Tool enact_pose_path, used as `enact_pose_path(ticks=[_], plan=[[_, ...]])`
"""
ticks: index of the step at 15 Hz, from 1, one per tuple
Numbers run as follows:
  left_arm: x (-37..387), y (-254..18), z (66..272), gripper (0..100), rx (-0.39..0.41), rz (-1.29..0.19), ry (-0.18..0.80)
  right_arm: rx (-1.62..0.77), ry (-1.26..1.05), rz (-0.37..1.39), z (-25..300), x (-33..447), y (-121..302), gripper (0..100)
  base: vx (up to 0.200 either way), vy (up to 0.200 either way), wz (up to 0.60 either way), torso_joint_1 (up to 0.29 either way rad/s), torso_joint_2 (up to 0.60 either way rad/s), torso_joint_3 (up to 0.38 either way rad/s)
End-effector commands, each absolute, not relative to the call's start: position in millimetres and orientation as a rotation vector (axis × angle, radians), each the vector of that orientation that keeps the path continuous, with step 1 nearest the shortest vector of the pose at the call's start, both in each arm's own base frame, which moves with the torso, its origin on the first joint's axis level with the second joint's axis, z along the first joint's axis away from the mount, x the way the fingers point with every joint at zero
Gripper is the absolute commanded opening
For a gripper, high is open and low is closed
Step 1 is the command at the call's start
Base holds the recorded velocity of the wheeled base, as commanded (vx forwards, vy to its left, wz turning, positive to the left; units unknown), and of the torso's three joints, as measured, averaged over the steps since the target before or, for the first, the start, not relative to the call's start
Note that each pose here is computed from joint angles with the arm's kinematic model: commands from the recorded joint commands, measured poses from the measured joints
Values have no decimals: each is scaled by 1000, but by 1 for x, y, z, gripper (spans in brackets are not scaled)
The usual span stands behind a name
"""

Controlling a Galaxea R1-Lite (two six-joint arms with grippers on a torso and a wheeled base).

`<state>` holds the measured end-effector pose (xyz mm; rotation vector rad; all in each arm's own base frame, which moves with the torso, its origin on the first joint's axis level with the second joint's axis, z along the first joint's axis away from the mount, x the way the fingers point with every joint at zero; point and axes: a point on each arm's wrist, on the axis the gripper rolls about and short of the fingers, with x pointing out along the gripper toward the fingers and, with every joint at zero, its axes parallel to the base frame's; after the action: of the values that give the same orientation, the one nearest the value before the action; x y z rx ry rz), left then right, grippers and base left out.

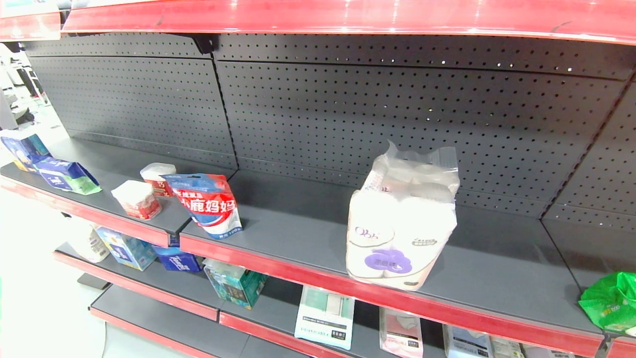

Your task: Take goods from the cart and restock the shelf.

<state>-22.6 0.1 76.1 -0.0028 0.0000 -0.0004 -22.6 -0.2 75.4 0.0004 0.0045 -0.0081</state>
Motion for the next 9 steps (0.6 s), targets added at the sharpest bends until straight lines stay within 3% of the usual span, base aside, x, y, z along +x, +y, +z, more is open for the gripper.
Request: enact_pose_path(ticks=[1, 2, 9], plan=[[-23, 0, 76, 100, -3, 0, 0, 0, 2, -8, 75, -23, 0, 100, 0, 0, 0, 0, 0, 0], [-23, 0, 76, 100, -3, 0, 0, 0, 2, -8, 75, -23, 0, 100, 0, 0, 0, 0, 0, 0], [-23, 0, 76, 100, 0, -2, 0, 0, 2, -5, 75, -23, 0, 100, 0, 0, -600, 4, 3, 0]])
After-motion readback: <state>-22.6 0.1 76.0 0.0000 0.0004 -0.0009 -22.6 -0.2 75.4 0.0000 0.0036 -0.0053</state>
